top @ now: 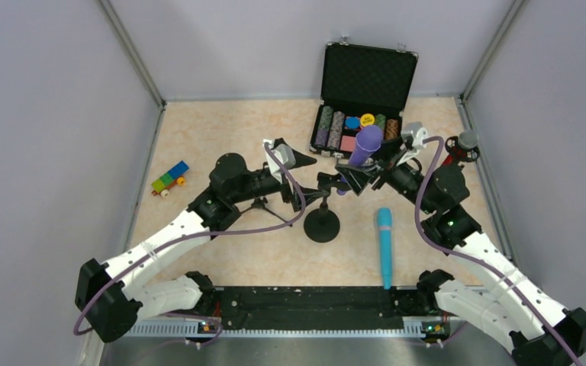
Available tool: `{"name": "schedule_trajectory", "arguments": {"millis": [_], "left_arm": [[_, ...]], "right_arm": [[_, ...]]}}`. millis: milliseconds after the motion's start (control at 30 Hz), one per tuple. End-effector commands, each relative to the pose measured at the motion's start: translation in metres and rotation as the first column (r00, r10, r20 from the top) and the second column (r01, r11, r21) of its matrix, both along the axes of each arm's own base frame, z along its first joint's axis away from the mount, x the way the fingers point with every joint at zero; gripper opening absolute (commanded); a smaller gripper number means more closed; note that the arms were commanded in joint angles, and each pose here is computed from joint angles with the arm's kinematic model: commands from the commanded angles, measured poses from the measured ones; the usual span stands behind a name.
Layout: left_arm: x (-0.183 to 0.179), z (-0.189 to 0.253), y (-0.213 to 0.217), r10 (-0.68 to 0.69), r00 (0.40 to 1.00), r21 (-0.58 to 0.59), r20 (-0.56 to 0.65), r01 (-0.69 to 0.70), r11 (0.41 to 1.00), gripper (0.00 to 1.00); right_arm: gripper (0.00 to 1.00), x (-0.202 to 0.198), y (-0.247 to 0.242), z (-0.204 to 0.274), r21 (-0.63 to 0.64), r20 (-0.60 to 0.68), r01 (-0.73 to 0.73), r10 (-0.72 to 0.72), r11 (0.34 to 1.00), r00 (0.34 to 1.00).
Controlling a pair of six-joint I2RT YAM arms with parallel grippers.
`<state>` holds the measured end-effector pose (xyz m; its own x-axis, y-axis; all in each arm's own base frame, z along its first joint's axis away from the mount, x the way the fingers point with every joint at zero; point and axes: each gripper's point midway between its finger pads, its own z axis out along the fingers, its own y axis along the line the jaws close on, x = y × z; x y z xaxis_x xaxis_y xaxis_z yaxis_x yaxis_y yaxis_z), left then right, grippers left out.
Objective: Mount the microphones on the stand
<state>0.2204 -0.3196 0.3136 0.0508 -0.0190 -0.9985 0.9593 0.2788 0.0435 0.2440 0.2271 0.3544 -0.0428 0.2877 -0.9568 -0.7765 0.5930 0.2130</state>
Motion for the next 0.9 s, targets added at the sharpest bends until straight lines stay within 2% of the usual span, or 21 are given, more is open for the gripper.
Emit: {"name": "schedule_trajectory", "arguments": {"millis": [0,200,333,500,667,867], "left_arm": [[-0.007,0.052,0.005,-0.005,0.995,-0.104,0.098,0.015,0.994,0.89],[-0.012,0.074,0.005,-0.027,0.991,-0.122,0.128,0.043,0.992,0.89],[-0.007,0.078,0.001,-0.029,0.991,-0.095,0.131,0.042,0.995,0.85],[-0.001,0.076,-0.008,-0.054,0.991,-0.048,0.12,0.06,0.997,0.76],[0.004,0.073,-0.015,-0.063,0.992,-0.017,0.112,0.065,0.998,0.67],[0.004,0.065,-0.028,-0.097,0.991,0.025,0.091,0.095,0.995,0.5]], "right_arm": [[0.99,-0.007,-0.004,-0.003,0.011,-0.014,0.012,-0.012,1.0,1.0],[0.99,-0.015,-0.01,-0.019,0.004,-0.067,0.019,-0.018,1.0,0.998],[0.99,-0.018,-0.015,-0.04,-0.024,-0.115,0.034,-0.036,0.999,0.993],[0.99,-0.023,-0.024,-0.058,-0.051,-0.158,0.058,-0.065,0.997,0.985],[0.99,-0.026,-0.034,-0.071,-0.017,-0.209,0.11,-0.111,0.994,0.972],[0.99,-0.029,-0.037,-0.086,0.004,-0.252,0.121,-0.117,0.993,0.961]]}}
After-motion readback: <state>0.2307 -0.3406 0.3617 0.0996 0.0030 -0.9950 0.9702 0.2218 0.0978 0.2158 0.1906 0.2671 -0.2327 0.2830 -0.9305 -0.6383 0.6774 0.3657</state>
